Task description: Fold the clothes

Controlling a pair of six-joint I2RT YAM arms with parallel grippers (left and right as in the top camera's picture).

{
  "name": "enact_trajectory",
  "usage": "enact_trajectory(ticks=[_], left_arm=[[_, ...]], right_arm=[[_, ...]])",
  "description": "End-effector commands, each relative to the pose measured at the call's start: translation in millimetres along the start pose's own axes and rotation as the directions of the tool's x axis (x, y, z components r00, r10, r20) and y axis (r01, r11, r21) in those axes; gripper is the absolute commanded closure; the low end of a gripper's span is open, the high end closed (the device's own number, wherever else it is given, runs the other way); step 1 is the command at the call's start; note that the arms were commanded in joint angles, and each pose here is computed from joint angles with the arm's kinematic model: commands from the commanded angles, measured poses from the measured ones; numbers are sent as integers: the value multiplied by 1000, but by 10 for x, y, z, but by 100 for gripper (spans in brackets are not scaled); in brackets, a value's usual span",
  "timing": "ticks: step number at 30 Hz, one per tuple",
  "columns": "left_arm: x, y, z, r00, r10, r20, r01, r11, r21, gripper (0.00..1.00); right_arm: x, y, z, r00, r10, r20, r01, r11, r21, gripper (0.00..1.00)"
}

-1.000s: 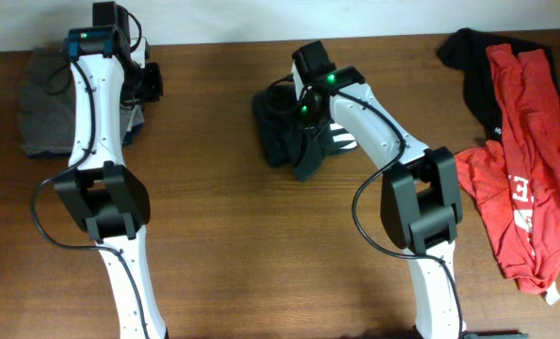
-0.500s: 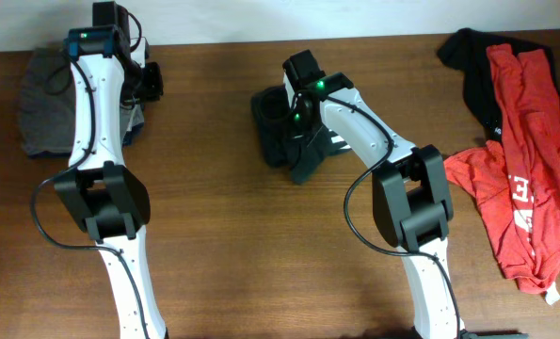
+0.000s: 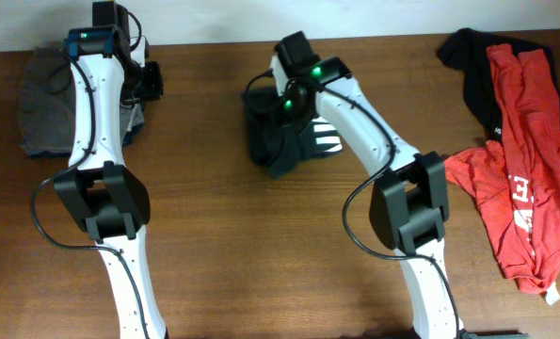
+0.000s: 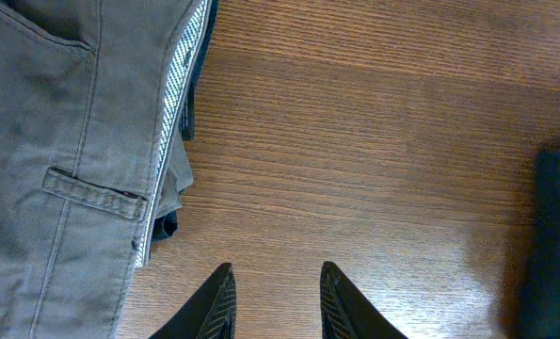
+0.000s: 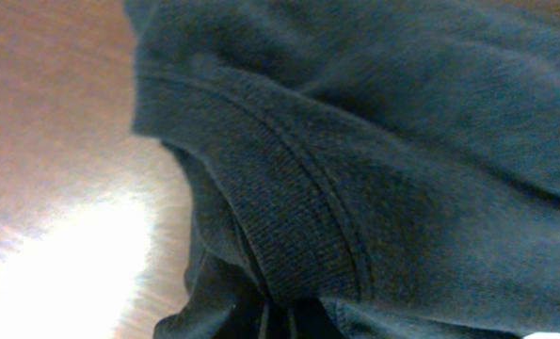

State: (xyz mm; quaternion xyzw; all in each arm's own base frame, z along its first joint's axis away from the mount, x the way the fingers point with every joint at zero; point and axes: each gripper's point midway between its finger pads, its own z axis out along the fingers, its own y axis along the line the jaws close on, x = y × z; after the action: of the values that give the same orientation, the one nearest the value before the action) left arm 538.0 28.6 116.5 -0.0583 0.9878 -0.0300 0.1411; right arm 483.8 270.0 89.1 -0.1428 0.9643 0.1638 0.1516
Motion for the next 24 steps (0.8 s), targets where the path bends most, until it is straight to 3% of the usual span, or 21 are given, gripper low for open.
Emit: enact_trajectory(ticks=[1,2,5,10,13,15,19,22,24], left_arm=[[28,24,76,1000,-16,-16,16,1000,-8,70],[28,24,74,1000,-16,-16,16,1000,-8,70],[29,24,76,1000,-16,-17,16,1000,-8,70],[38,23,75,1000,-16,-20,16,1000,-7,70],[40,-9,75,1000,-16,-22,16,1000,11,70],[43,-53,74,1000,-15,-23,16,999,35,70],[117,-306,115,998,-4,-56,12,988,154,70],[275,-595,215,992,85,-97,-57,964,260,70],[378,-721,302,984,130,-121,-91,954,287,65]], right_arm=[[10,418,7,998,-61,14,62,996,-56,90],[7,466,29,997,-71,19,72,996,-61,84],[-5,621,51,994,-99,38,102,992,-76,52],[47,718,49,991,-132,25,134,985,-112,45],[124,846,-7,976,-219,13,216,951,-223,45],[121,760,-67,978,-210,6,207,956,-209,45],[-128,230,-433,994,-87,63,94,990,-109,43],[-313,-304,-857,990,45,132,-37,997,-63,33],[-364,-613,-1066,980,114,164,-108,993,-47,28]])
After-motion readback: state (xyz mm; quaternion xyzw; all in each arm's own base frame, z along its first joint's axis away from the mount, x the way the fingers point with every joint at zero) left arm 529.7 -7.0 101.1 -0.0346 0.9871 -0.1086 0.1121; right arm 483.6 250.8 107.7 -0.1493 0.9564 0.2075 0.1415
